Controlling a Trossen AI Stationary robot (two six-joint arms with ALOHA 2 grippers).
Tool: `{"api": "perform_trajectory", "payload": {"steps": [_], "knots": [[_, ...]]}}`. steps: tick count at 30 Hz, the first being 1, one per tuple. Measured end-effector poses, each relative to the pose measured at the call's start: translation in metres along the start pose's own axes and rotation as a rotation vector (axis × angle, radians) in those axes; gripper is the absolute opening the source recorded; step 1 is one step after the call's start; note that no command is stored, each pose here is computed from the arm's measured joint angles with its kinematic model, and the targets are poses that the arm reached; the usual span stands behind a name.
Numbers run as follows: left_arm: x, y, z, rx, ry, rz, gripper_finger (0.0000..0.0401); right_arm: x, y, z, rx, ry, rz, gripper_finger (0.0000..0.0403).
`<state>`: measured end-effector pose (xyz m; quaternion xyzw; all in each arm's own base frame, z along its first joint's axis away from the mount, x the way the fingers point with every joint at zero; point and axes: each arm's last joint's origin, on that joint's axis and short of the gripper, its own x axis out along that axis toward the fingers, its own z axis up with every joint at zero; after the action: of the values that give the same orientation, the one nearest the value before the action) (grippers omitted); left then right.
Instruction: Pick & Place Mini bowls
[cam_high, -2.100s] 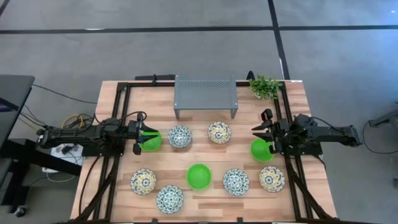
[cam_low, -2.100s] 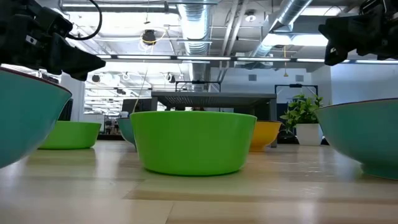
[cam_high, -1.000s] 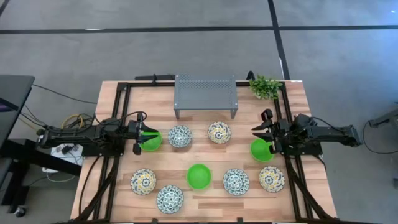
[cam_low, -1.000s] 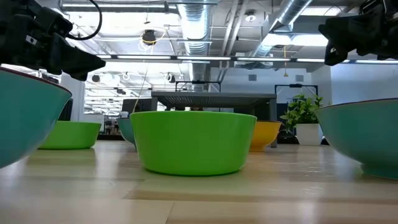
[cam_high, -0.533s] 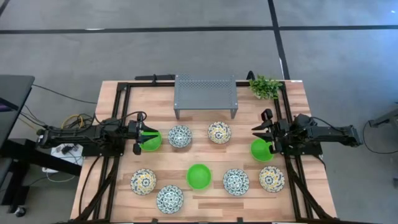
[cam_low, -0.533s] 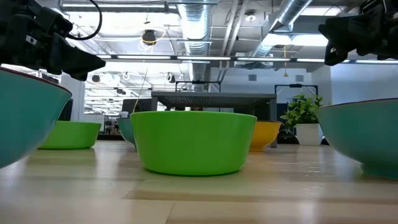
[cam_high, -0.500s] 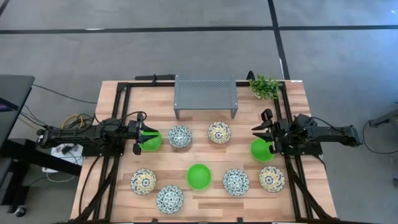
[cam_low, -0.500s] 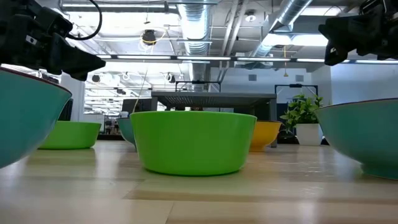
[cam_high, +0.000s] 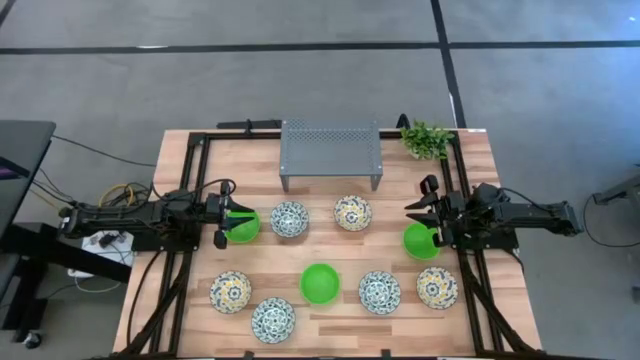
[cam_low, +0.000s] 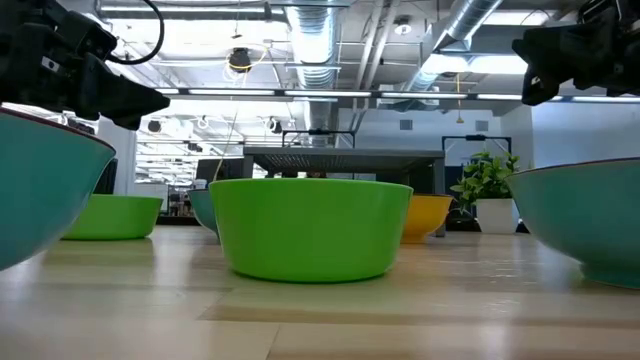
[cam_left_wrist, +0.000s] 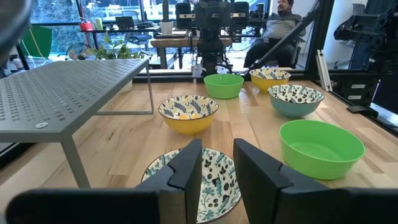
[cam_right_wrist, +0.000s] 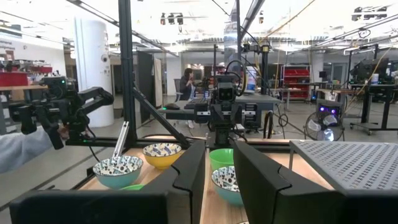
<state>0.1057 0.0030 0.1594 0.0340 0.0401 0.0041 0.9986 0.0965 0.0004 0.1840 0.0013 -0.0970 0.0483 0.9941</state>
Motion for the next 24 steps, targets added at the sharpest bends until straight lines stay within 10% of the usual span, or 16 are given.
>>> {"api": "perform_trajectory", "payload": {"steps": [24], "knots": [[0.0, 0.0001, -0.0001, 0.016, 0.001, 0.004, 0.0094, 0.0, 0.0001, 0.0019, -0.002, -0.019, 0.001, 0.0081]]}}
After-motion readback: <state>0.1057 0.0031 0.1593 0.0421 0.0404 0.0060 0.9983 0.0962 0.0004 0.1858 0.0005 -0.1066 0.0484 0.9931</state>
